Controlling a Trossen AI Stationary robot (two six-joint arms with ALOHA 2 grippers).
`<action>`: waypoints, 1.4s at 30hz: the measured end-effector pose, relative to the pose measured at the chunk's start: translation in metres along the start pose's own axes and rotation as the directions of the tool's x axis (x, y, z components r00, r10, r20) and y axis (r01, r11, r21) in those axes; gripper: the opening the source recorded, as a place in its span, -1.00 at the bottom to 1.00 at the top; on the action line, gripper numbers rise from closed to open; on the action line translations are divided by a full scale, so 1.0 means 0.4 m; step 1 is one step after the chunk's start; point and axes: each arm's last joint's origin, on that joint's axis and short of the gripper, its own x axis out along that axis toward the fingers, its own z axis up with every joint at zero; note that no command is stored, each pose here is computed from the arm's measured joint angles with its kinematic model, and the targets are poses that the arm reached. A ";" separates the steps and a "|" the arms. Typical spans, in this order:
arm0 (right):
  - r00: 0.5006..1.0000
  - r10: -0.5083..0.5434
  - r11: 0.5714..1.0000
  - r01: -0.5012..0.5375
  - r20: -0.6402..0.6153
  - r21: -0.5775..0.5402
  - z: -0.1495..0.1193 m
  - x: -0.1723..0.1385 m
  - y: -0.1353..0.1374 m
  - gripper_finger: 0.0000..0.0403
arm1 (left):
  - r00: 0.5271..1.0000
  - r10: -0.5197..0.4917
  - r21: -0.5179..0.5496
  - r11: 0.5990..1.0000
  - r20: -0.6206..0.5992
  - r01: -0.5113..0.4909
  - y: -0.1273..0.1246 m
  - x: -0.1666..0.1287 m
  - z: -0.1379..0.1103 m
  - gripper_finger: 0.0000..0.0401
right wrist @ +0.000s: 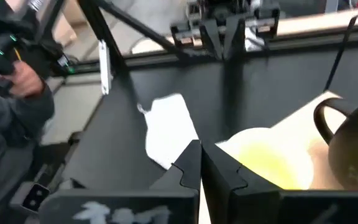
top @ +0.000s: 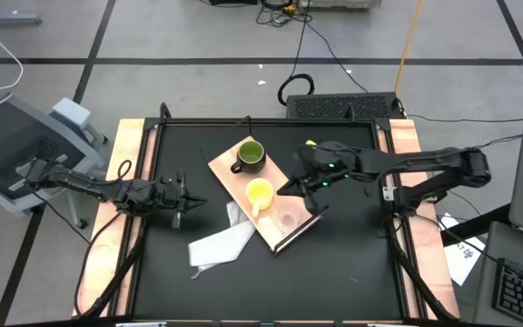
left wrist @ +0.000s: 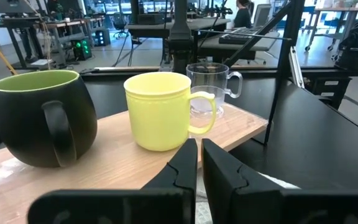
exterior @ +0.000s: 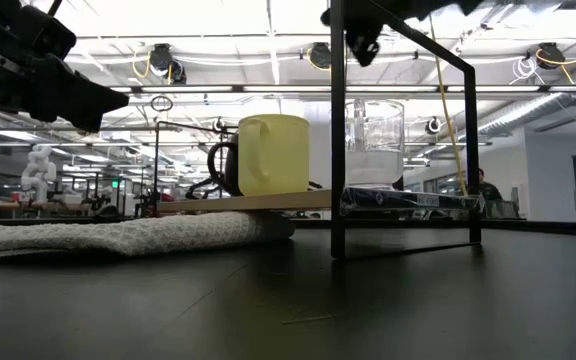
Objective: Stack small to large cups/mugs on shelf
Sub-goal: Adjust all the mugs
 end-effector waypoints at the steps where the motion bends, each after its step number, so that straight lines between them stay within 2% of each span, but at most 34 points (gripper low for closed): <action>1: 1.000 -0.007 1.000 0.007 -0.022 0.001 0.009 0.009 -0.006 -1.00 | 1.000 0.000 -0.004 1.000 -0.001 0.000 0.000 0.000 0.000 -0.87; 6: 0.984 0.005 1.000 -0.002 -0.179 0.019 0.050 0.057 -0.043 -1.00 | 1.000 0.000 -0.009 1.000 -0.027 -0.001 0.000 0.000 -0.006 -0.87; 8: 0.979 -0.004 1.000 0.008 -0.206 0.020 0.064 0.077 -0.058 -1.00 | 0.999 0.001 -0.008 1.000 -0.042 -0.001 0.000 0.000 -0.010 -0.87; 14: 0.983 -0.044 0.999 0.048 -0.179 0.023 0.100 0.101 -0.111 -1.00 | 0.999 0.001 -0.006 1.000 -0.052 -0.001 0.000 0.000 -0.012 -0.87; 25: 0.965 -0.126 0.975 0.164 -0.228 0.152 0.124 0.108 -0.222 -1.00 | 0.998 0.002 -0.001 1.000 -0.063 -0.002 0.000 0.000 -0.015 -0.87; 29: 0.962 -0.140 0.968 0.182 -0.234 0.172 0.149 0.106 -0.243 -1.00 | 0.997 0.005 0.001 1.000 -0.072 -0.005 0.001 -0.001 -0.017 -0.87; 37: 0.938 -0.131 0.962 0.199 -0.322 0.189 0.190 0.098 -0.246 -1.00 | 0.997 0.011 -0.005 1.000 -0.076 -0.012 0.001 -0.001 -0.018 -0.87; 42: 0.911 -0.114 0.960 0.204 -0.396 0.191 0.177 0.108 -0.247 -1.00 | 0.997 0.012 -0.003 1.000 -0.078 -0.012 0.001 -0.001 -0.019 -0.87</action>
